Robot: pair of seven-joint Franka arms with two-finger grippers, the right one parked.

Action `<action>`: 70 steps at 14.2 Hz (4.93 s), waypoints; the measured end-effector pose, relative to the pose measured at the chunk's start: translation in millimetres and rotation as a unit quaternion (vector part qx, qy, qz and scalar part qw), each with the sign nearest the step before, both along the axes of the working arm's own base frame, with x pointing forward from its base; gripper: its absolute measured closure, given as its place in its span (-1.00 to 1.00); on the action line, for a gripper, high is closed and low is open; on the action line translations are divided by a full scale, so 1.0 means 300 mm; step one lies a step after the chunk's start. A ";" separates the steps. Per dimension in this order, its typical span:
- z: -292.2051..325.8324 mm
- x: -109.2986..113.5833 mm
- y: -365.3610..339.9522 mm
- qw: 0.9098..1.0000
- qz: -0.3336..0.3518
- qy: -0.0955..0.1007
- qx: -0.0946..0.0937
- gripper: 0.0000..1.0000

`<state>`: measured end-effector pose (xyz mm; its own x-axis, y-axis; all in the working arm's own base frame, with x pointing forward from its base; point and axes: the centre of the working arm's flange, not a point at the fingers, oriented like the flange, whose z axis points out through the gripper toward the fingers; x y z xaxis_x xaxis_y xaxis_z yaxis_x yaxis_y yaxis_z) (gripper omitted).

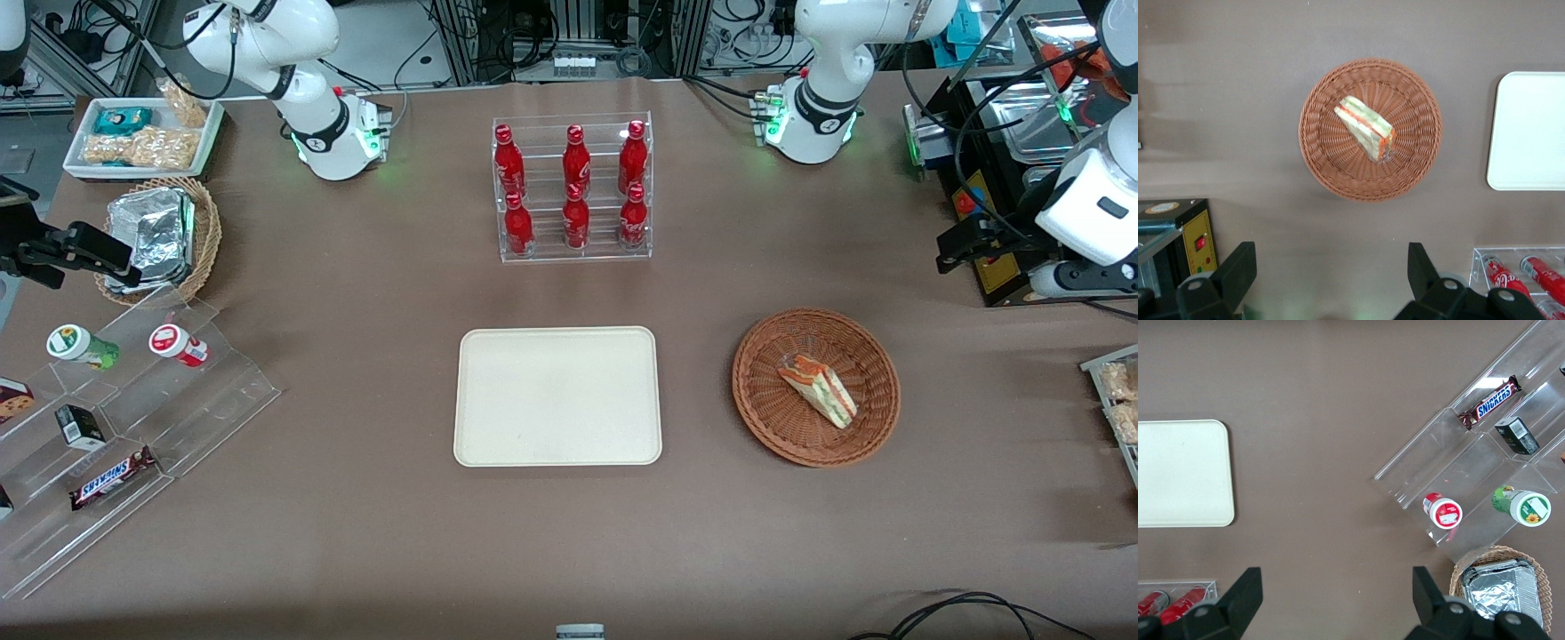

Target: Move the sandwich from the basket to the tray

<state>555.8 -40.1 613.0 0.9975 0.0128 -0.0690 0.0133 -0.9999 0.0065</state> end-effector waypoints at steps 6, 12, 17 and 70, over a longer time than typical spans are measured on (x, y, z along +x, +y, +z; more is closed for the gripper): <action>-0.230 0.057 -0.010 0.998 0.000 0.057 0.007 -1.00; -0.683 0.133 -0.105 0.998 0.031 0.042 0.045 -1.00; -0.845 0.129 -0.202 0.976 0.209 0.000 0.059 -1.00; -1.224 -0.018 -1.698 0.997 0.056 -0.041 -0.018 0.73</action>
<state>550.3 -549.4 245.8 0.9922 0.1244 0.0109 0.1238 -0.9912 0.0479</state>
